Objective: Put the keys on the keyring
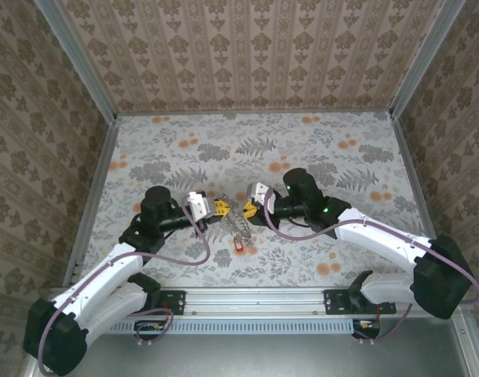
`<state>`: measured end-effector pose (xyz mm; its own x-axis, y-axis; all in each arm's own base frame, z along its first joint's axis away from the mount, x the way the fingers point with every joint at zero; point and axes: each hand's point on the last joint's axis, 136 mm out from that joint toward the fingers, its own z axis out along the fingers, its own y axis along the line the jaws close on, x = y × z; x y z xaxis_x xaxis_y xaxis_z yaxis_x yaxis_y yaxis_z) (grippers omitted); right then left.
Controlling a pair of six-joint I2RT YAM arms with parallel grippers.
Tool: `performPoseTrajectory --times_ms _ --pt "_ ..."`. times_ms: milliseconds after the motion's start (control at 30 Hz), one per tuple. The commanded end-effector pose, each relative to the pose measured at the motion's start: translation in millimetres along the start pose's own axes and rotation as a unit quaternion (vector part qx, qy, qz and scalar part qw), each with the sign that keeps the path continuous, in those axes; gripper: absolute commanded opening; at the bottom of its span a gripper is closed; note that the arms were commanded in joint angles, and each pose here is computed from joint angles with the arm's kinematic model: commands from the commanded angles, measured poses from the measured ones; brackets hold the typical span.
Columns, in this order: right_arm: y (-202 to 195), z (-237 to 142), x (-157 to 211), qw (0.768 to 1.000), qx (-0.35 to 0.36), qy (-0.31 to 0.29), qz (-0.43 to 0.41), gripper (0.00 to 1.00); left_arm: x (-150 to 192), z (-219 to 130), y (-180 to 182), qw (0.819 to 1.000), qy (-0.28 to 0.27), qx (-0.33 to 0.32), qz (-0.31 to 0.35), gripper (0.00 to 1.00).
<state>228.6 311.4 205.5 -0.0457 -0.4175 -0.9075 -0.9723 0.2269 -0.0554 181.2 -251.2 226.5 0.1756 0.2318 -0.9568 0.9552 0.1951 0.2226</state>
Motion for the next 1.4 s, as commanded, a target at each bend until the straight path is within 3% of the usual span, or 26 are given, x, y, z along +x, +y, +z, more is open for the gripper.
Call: performPoseTrajectory --times_ms 0,167,400,600,933,1367 --pt "-6 -10 -11 1.0 0.014 -0.007 -0.023 0.2 -18 -2 -1 1.0 -0.022 0.006 0.019 0.0" --pt "-12 -20 20 0.993 0.026 0.067 -0.092 0.2 -6 -24 1 1.0 0.016 -0.012 0.021 0.0" --pt "7 -20 77 0.97 -0.052 0.155 -0.182 0.24 -1 -60 13 0.998 0.046 -0.048 0.021 0.0" --pt "11 22 103 0.946 -0.123 0.178 -0.241 0.35 11 -67 -5 0.997 0.077 0.007 0.017 0.0" --pt "22 75 138 0.907 -0.217 0.216 -0.288 0.37 29 -66 -2 0.996 0.086 0.007 0.003 0.0" --pt "25 92 159 0.904 -0.227 0.236 -0.276 0.31 34 -66 -2 0.996 0.084 0.009 -0.008 0.0"
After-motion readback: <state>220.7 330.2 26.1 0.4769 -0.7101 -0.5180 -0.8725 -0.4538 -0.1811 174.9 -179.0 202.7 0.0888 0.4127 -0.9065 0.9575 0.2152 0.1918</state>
